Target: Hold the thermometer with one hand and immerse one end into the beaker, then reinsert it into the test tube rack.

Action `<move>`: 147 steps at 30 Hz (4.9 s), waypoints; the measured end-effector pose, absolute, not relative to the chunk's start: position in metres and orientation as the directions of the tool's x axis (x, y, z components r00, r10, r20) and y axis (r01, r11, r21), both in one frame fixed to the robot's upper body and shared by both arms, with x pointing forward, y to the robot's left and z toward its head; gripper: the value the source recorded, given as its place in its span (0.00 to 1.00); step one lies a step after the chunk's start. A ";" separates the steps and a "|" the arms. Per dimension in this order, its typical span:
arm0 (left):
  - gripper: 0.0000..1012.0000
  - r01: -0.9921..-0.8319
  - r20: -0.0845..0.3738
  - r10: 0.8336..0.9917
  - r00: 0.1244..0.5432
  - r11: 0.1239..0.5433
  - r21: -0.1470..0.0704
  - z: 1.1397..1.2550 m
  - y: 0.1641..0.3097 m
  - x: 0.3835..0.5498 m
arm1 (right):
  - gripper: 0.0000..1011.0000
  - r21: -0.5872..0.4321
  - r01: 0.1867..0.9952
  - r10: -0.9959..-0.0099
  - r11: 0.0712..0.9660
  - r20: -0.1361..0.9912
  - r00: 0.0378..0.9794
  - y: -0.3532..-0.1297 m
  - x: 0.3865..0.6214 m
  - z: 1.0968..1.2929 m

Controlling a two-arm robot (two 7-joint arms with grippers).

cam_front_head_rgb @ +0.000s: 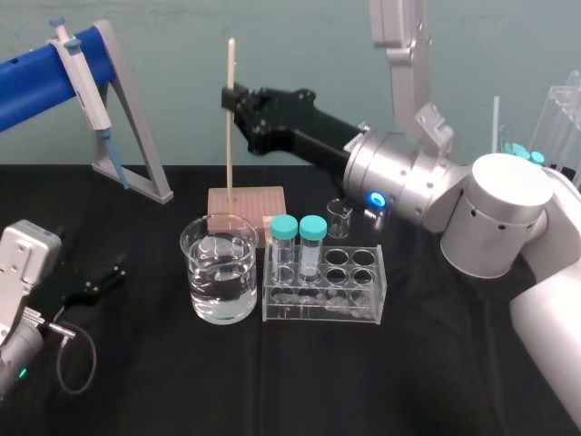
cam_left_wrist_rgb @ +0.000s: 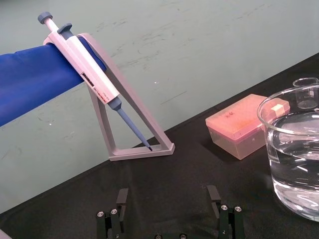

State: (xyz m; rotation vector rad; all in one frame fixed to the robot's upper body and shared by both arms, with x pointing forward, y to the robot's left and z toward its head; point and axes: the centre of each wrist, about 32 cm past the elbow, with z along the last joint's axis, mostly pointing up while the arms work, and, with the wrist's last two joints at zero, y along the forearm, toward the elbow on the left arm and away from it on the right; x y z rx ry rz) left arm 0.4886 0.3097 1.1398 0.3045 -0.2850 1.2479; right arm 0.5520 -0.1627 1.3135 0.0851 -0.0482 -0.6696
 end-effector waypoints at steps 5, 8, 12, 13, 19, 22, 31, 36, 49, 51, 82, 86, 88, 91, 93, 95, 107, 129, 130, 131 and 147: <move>0.99 -0.955 0.374 0.880 0.292 0.287 0.070 1.140 0.310 0.489 | 0.04 0.098 0.558 -0.564 0.824 0.047 0.825 -0.165 0.559 1.297; 0.99 -0.955 0.374 0.880 0.292 0.287 0.070 1.140 0.310 0.489 | 0.04 0.095 0.529 -0.535 0.843 0.067 0.842 -0.166 0.564 1.287; 0.99 -0.955 0.374 0.880 0.292 0.287 0.070 1.140 0.310 0.489 | 0.04 0.083 0.509 -0.515 0.857 0.091 0.852 -0.165 0.571 1.276; 0.99 -0.955 0.374 0.880 0.292 0.287 0.070 1.140 0.310 0.489 | 0.04 0.079 0.509 -0.515 0.857 0.094 0.852 -0.165 0.572 1.274; 0.99 -0.955 0.374 0.880 0.292 0.287 0.070 1.140 0.310 0.489 | 0.04 0.061 0.511 -0.514 0.858 0.115 0.850 -0.164 0.578 1.262; 0.99 -0.955 0.374 0.880 0.292 0.287 0.070 1.140 0.310 0.489 | 0.04 0.055 0.511 -0.514 0.858 0.122 0.849 -0.163 0.579 1.258; 0.99 -0.955 0.374 0.880 0.292 0.287 0.070 1.140 0.310 0.489 | 0.04 0.042 0.522 -0.523 0.852 0.111 0.845 -0.159 0.580 1.250; 0.99 -0.955 0.374 0.880 0.292 0.287 0.070 1.140 0.310 0.489 | 0.04 0.038 0.536 -0.537 0.843 0.096 0.838 -0.156 0.581 1.247; 0.99 -0.955 0.374 0.880 0.292 0.287 0.070 1.140 0.310 0.489 | 0.04 0.026 0.575 -0.575 0.818 0.051 0.817 -0.149 0.583 1.239; 0.99 -0.955 0.374 0.880 0.292 0.287 0.070 1.140 0.310 0.489 | 0.04 0.025 0.576 -0.577 0.817 0.047 0.816 -0.148 0.583 1.237; 0.99 -0.955 0.374 0.880 0.292 0.287 0.070 1.140 0.310 0.489 | 0.04 -0.013 0.589 -0.588 0.808 0.018 0.808 -0.144 0.585 1.220; 0.99 -0.955 0.374 0.880 0.292 0.287 0.070 1.140 0.310 0.489 | 0.04 -0.017 0.590 -0.590 0.807 0.017 0.807 -0.144 0.585 1.220; 0.99 -0.955 0.374 0.880 0.292 0.287 0.070 1.140 0.310 0.489 | 0.04 -0.017 0.590 -0.590 0.807 0.017 0.807 -0.144 0.585 1.220; 0.99 -0.955 0.374 0.880 0.292 0.287 0.070 1.140 0.310 0.489 | 0.04 -0.017 0.590 -0.590 0.807 0.017 0.807 -0.144 0.585 1.220; 0.99 -0.955 0.374 0.880 0.292 0.287 0.070 1.140 0.310 0.489 | 0.04 -0.017 0.590 -0.590 0.807 0.017 0.807 -0.144 0.585 1.220; 0.99 -0.955 0.374 0.880 0.292 0.287 0.070 1.140 0.310 0.489 | 0.04 -0.017 0.590 -0.590 0.807 0.018 0.807 -0.144 0.585 1.220; 0.99 -0.955 0.374 0.880 0.292 0.287 0.070 1.140 0.310 0.489 | 0.04 -0.017 0.590 -0.590 0.807 0.018 0.807 -0.144 0.585 1.220; 0.99 -0.955 0.374 0.880 0.292 0.287 0.070 1.140 0.310 0.489 | 0.04 -0.015 0.589 -0.589 0.808 0.018 0.808 -0.144 0.585 1.220; 0.99 -0.955 0.374 0.880 0.292 0.287 0.070 1.140 0.310 0.489 | 0.04 -0.015 0.589 -0.589 0.808 0.018 0.808 -0.144 0.585 1.220; 0.99 -0.955 0.374 0.880 0.292 0.287 0.070 1.140 0.310 0.489 | 0.04 -0.015 0.589 -0.589 0.808 0.018 0.808 -0.144 0.585 1.220; 0.99 -0.955 0.374 0.880 0.292 0.287 0.070 1.140 0.310 0.489 | 0.04 -0.015 0.589 -0.589 0.808 0.018 0.808 -0.144 0.585 1.220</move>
